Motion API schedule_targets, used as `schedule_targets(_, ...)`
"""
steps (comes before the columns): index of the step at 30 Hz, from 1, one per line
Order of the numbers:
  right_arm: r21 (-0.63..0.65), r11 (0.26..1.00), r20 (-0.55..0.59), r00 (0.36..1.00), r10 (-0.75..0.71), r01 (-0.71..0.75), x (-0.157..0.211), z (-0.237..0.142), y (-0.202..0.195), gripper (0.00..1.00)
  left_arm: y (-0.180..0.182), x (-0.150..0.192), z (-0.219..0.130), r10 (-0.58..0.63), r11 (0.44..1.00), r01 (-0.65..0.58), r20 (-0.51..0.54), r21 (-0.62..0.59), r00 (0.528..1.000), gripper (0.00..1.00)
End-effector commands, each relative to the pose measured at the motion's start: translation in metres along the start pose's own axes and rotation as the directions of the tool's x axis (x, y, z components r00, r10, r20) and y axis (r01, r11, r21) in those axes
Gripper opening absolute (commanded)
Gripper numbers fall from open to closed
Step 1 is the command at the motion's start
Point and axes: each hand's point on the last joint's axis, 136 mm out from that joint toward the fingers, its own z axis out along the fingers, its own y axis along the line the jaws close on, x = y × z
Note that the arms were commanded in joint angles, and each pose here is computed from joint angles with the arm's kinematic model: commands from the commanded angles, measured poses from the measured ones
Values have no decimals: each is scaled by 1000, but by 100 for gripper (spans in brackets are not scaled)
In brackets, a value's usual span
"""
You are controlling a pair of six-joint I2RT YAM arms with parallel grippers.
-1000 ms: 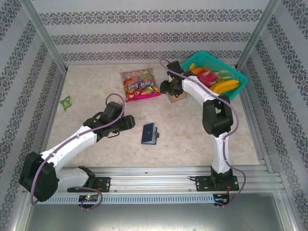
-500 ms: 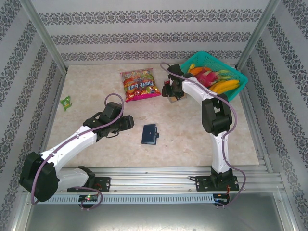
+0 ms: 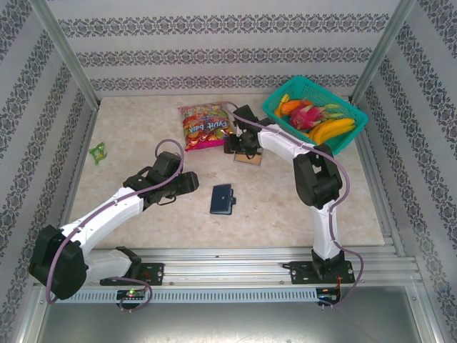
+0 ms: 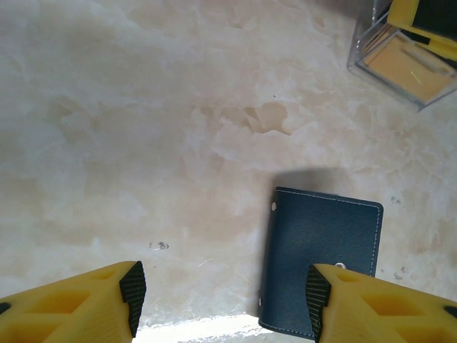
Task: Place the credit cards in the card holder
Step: Move the storage box to the center of the table.
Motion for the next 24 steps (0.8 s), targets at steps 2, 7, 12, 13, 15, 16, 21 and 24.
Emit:
schedule_targets(2, -111, 992, -127, 990, 53, -67, 45, 8, 44, 54, 18, 2, 7, -39, 996, 38, -9, -80, 999, 63)
schedule_targets(7, -261, 965, -102, 995, -5, -22, 39, -20, 99, 52, 22, -1, 11, -72, 993, 73, 6, -97, 997, 63)
schedule_targets(12, -109, 991, 63, 995, -73, 80, -11, -65, 60, 56, 5, -8, 24, -111, 994, 111, -12, -15, 994, 64)
schedule_targets(13, -81, 993, 89, 993, -77, 84, -21, -70, 46, 58, -1, -10, 28, -121, 993, 121, -22, 13, 992, 65)
schedule_targets(15, -56, 996, 121, 990, -66, 73, -37, -76, 23, 60, -12, -14, 37, -144, 988, 147, -40, 55, 989, 65)
schedule_targets(16, -51, 996, 129, 990, -61, 68, -45, -76, 13, 60, -16, -16, 44, -163, 983, 167, -53, 72, 985, 65)
schedule_targets(21, -76, 996, 86, 996, -30, 36, -62, -59, -16, 63, -41, -28, 74, -237, 952, 256, -127, 165, 963, 65)
schedule_targets(24, -154, 988, 24, 1000, 14, -10, -61, -40, -20, 63, -56, -32, 91, -273, 925, 307, -172, 222, 946, 65)
